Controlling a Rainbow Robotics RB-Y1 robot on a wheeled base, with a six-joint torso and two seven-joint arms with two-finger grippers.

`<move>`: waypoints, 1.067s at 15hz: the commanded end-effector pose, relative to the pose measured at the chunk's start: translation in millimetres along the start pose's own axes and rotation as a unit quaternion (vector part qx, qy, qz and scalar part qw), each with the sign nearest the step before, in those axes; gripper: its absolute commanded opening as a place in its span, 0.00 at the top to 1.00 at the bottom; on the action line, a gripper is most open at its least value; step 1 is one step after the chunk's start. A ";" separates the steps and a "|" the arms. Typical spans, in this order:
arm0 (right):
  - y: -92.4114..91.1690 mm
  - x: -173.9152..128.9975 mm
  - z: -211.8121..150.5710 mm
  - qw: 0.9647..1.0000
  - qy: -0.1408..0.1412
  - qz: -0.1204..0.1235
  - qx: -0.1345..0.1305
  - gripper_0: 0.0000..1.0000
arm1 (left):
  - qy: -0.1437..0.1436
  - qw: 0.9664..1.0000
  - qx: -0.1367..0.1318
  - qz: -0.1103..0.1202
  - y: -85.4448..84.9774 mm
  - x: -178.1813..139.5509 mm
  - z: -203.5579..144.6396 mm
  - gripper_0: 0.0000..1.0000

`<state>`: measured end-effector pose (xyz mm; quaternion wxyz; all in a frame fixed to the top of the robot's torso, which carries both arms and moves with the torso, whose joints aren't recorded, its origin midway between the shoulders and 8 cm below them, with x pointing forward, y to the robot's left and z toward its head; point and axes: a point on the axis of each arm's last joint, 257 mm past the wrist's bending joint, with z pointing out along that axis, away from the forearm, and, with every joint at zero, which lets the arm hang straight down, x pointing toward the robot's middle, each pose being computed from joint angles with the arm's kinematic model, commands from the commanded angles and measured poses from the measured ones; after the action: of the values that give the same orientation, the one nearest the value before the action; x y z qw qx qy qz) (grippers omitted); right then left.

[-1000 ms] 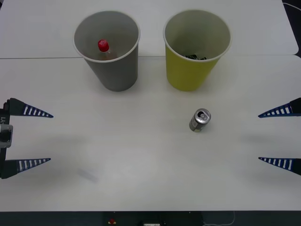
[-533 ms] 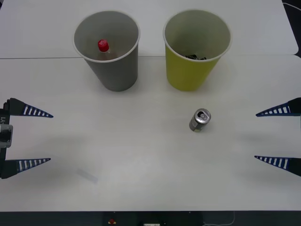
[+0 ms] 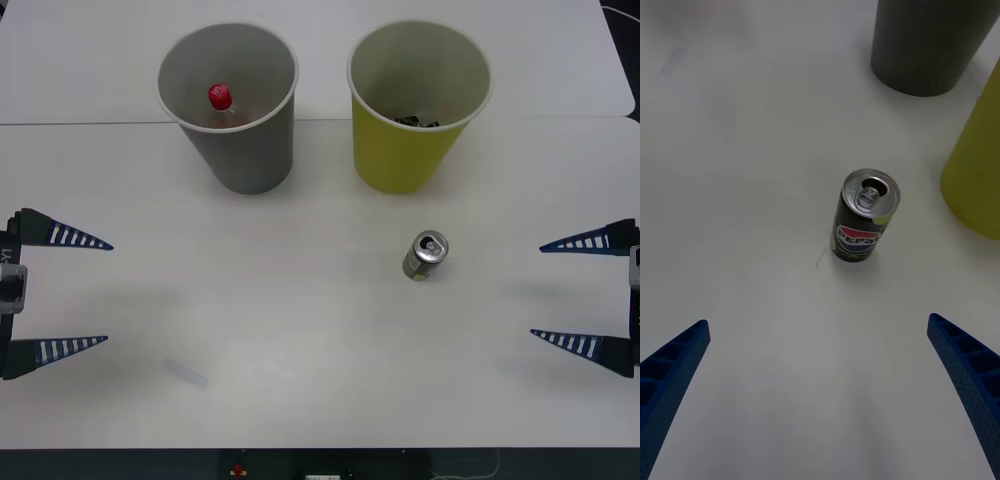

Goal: Put the can into the green bin and the plastic bottle into the gray bin

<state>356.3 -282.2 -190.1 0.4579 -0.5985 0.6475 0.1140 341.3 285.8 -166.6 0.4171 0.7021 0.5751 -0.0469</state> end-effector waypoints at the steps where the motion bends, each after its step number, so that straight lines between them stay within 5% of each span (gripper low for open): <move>1: -0.7 6.4 13.5 1.000 -0.019 -0.005 0.014 0.00 | 0.000 1.000 0.000 0.000 0.0 0.0 0.0 0.00; 8: -11.5 28.6 43.3 0.997 -0.058 -0.004 0.060 0.00 | 0.000 1.000 0.000 0.000 0.0 0.0 0.0 0.00; 16: -17.3 32.3 83.8 0.988 -0.111 0.075 0.079 0.00 | 0.000 1.000 0.000 0.000 0.0 0.0 0.0 0.00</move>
<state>411.6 -253.3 -251.5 0.5611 -0.4986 0.6420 0.1562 341.3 285.8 -166.6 0.4171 0.7021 0.5751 -0.0469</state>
